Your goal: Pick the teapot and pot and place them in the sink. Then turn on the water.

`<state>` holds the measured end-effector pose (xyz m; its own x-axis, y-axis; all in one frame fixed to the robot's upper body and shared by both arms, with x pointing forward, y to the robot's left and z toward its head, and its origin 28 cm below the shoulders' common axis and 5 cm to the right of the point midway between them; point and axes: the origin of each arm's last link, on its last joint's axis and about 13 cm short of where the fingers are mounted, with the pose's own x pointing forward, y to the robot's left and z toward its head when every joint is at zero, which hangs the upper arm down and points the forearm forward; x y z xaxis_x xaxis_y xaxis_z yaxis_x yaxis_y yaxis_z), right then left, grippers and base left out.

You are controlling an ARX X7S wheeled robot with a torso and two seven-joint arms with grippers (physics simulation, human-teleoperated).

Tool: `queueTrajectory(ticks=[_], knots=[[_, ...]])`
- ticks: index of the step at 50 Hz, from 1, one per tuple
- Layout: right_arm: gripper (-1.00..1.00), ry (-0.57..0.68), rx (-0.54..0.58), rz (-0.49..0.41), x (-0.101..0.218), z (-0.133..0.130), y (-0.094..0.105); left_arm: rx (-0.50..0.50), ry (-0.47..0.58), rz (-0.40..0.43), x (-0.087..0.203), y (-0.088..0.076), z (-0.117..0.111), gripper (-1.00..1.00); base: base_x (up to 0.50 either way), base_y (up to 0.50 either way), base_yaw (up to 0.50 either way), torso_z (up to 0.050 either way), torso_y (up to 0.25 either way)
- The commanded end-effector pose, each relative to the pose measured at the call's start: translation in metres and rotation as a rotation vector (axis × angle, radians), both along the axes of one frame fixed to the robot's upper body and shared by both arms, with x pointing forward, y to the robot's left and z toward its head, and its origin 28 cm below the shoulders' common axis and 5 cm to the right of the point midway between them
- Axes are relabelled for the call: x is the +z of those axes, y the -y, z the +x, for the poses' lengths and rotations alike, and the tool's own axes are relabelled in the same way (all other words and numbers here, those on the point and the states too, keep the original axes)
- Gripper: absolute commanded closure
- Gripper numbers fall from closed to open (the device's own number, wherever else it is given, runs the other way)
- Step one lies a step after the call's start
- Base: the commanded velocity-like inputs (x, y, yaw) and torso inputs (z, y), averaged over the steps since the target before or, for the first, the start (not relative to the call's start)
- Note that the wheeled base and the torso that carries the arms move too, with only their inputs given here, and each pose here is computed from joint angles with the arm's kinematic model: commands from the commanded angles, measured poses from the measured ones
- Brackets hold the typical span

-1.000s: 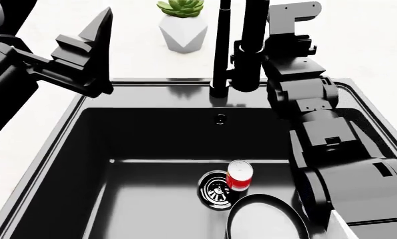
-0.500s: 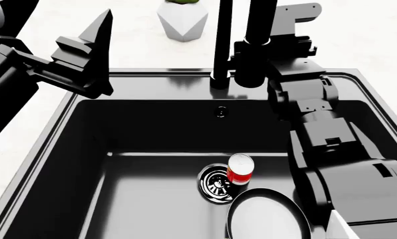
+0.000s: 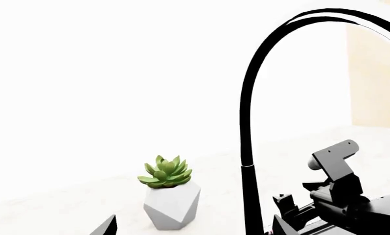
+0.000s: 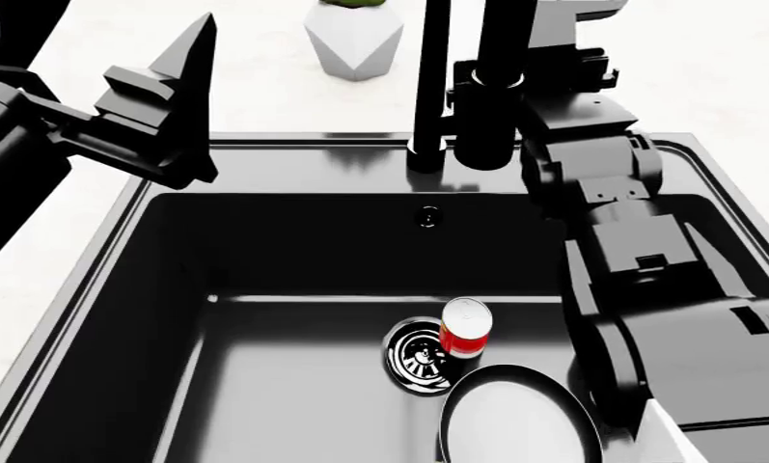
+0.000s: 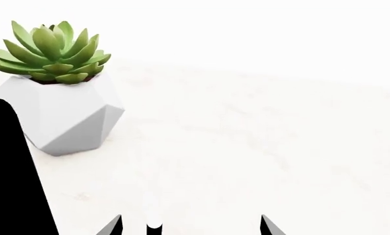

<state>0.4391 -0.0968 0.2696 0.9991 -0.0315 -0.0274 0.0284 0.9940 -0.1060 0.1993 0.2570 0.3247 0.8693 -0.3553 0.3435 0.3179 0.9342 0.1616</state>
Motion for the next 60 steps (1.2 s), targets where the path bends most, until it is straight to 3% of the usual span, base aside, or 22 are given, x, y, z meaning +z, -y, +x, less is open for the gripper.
queueTrajectory(ticks=[1,26,60], knots=[[-1.00,0.012,0.004,-0.003,0.004,0.000,0.000,0.002,0.001,-0.001,0.000,-0.001,0.000,-1.00,0.00,0.00,0.00,0.000,0.000],[-1.00,0.002,0.000,-0.002,0.001,0.000,0.000,0.004,-0.002,-0.005,-0.001,-0.001,-0.001,-1.00,0.00,0.00,0.00,0.000,-0.075],[-1.00,-0.018,-0.123,0.021,-0.006,-0.002,0.037,0.003,-0.007,-0.002,-0.002,0.000,0.000,-1.00,0.00,0.00,0.00,0.000,0.000]])
